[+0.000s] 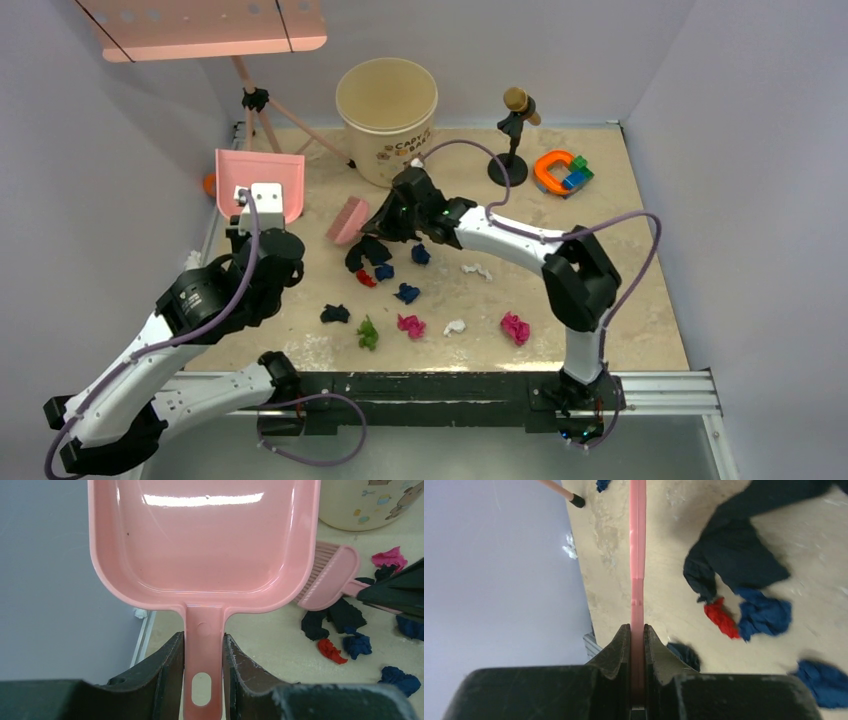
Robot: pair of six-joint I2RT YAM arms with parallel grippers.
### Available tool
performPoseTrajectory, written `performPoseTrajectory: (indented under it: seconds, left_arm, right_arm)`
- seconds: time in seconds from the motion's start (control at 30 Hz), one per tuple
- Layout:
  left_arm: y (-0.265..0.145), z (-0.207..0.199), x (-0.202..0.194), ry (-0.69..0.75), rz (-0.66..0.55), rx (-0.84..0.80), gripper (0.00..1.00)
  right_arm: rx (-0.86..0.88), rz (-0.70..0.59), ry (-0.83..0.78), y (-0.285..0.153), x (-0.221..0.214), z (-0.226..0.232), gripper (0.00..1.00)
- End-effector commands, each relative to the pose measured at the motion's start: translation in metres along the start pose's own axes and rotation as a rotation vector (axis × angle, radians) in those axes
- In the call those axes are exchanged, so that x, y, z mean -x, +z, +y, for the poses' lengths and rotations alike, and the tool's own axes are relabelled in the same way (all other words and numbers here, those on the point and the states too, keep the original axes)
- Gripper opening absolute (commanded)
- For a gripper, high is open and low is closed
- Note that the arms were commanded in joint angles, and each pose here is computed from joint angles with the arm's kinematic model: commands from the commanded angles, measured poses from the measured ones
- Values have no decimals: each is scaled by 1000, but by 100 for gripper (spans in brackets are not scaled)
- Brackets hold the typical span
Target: Sweep away the paper scraps from the table
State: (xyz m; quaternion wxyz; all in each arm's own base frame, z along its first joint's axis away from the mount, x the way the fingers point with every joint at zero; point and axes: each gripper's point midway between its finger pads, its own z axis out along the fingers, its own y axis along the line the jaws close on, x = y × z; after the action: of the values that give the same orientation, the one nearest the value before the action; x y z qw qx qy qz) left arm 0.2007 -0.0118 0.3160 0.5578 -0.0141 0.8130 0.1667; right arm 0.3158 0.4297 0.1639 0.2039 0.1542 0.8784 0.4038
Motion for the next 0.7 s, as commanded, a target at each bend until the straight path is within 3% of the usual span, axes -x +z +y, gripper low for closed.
performPoseTrajectory:
  seconds: [0.0, 0.2, 0.43, 0.67]
  left_arm:
    - [-3, 15, 13, -81, -73, 37, 0]
    - [-7, 24, 15, -129, -101, 43, 0]
    - [-4, 17, 13, -125, -107, 19, 0]
    - [-3, 13, 10, -119, -100, 6, 0]
  right_arm:
    - [157, 36, -125, 31, -7, 52, 0]
    - [235, -1, -124, 75, -15, 93, 0]
    - [293, -41, 7, 123, -19, 98, 0]
    - [95, -15, 128, 151, -26, 55, 0]
